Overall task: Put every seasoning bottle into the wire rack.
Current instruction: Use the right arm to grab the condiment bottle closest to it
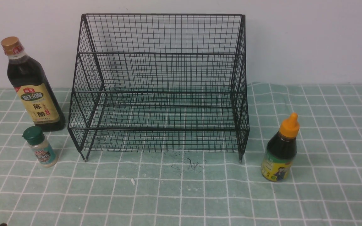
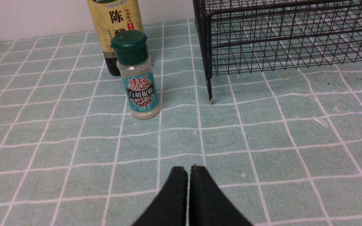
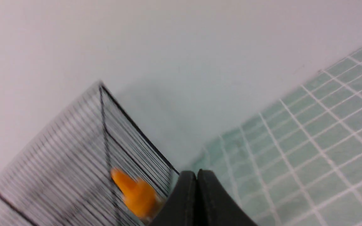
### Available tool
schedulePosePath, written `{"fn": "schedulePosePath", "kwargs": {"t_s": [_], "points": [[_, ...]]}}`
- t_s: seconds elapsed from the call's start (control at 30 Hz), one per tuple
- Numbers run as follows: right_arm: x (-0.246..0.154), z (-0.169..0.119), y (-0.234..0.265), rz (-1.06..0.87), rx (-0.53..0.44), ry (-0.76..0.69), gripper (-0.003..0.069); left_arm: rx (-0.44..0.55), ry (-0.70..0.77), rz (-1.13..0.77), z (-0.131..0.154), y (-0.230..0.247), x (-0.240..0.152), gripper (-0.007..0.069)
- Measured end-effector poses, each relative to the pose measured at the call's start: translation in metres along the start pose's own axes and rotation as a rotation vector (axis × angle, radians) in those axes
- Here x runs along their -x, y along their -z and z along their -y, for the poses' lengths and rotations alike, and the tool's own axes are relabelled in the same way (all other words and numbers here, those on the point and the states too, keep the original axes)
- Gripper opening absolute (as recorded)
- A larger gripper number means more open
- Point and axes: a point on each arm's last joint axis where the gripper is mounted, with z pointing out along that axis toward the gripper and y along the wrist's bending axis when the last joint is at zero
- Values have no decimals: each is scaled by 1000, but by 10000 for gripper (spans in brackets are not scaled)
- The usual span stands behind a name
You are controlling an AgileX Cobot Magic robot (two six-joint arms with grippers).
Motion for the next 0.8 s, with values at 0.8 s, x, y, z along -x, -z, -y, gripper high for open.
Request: {"fn": "schedulePosePath", "kwargs": {"t_s": [0.8], "points": [[71, -103, -3, -1, 198, 299, -12, 0, 0, 0, 0, 0, 0, -6]]}}
